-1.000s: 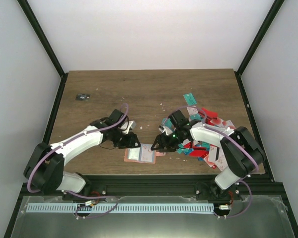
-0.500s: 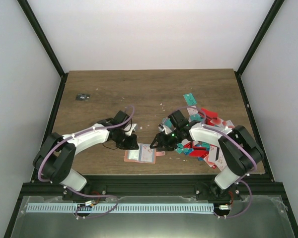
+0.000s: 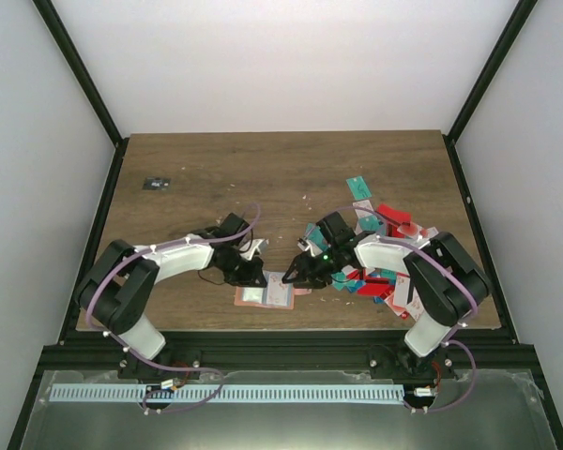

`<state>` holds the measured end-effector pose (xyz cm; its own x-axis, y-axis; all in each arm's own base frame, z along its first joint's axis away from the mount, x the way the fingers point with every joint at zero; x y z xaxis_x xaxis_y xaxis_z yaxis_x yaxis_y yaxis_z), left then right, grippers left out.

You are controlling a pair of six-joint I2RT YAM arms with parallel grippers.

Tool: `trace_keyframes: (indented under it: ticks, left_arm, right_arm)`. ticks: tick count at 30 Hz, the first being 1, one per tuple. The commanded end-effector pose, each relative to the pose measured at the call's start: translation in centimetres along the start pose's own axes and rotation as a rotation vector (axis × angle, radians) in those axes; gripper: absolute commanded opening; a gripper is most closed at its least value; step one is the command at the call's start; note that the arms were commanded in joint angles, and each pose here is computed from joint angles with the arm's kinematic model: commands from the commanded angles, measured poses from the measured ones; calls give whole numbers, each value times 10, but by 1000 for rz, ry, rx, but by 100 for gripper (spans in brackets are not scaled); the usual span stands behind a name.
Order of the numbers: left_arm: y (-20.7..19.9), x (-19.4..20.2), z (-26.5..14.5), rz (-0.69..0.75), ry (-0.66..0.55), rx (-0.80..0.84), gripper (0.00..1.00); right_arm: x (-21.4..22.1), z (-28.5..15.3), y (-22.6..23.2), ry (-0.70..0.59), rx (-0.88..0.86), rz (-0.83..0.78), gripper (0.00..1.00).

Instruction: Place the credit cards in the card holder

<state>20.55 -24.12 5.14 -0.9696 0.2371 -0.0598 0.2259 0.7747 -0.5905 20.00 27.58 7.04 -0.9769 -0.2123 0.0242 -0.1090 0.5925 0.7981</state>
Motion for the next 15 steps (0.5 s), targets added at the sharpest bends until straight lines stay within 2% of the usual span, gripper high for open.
trace_keyframes:
  ticks: [1,9,15]
  left_arm:
    - [-3,4,10,13,24,52,5]
    - [3,8,21,11,60,46,5]
    - [20,16,32,-6,96,-18,4]
  right_arm:
    - [-1,3,3,5,-34,3,50]
    - [-1,8,0,13,-40,22,50]
    - [-2,12,-6,19,-35,35,50]
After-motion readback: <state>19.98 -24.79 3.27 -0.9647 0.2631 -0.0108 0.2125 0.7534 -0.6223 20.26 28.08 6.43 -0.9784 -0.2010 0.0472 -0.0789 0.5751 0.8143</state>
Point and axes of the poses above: each gripper's point midway between its finger pads, its own z axis out along the fingers, its own y axis along the line the jaws close on, x = y × z, the point moved 2 cm from there along -z, back along the fingers, and after that the axes turned 1 degree about -z, right-handed, at the moved point
